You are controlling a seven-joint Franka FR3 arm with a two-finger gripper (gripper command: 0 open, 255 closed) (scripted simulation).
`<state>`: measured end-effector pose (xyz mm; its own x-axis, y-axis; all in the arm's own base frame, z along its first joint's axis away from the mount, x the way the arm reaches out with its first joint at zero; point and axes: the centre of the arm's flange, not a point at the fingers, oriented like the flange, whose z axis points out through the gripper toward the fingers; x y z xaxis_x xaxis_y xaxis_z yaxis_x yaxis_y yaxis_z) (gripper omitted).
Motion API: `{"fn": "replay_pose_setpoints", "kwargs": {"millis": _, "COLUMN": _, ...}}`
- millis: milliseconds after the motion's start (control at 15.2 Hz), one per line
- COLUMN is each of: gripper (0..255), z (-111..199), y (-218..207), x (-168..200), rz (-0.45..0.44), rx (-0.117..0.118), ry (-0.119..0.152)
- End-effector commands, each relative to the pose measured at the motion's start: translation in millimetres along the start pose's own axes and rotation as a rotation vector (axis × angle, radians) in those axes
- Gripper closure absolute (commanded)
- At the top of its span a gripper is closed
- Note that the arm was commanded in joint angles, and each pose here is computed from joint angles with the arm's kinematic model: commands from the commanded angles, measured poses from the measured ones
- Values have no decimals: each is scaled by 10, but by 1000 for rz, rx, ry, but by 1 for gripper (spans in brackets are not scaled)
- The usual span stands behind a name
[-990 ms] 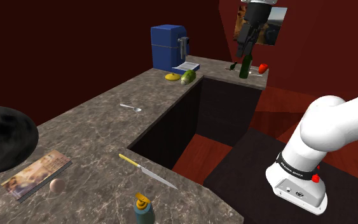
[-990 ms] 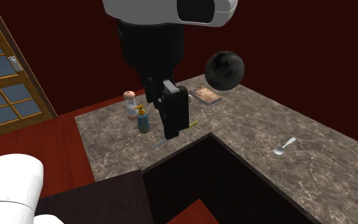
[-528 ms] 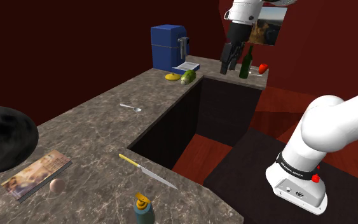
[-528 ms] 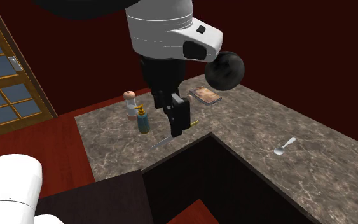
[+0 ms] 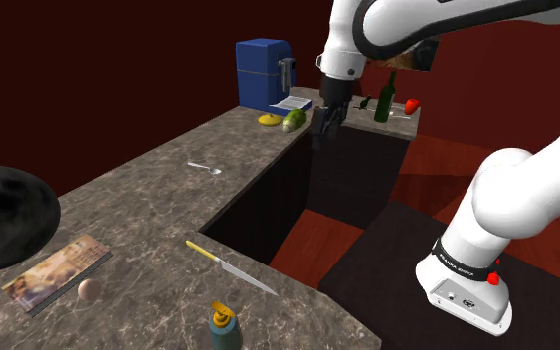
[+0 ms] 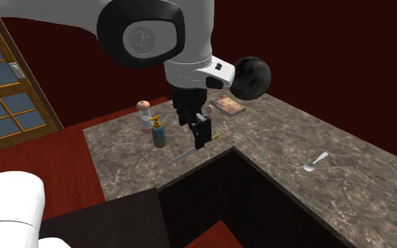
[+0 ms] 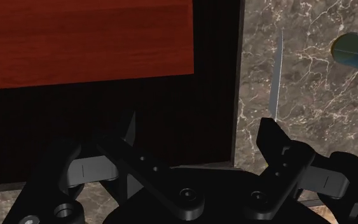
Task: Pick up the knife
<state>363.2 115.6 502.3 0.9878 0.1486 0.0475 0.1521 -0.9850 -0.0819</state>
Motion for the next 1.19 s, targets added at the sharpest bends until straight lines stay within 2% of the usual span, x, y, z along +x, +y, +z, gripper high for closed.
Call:
{"fn": "replay_pose_setpoints", "kwargs": {"millis": 0, "gripper": 0, "z": 200, "y": -156, "x": 91, "rz": -7, "rx": -4, "ry": 0}}
{"fn": "replay_pose_setpoints", "kwargs": {"millis": 1122, "gripper": 0, "z": 1965, "y": -1417, "x": 819, "rz": -72, "rx": -46, "ry": -18}}
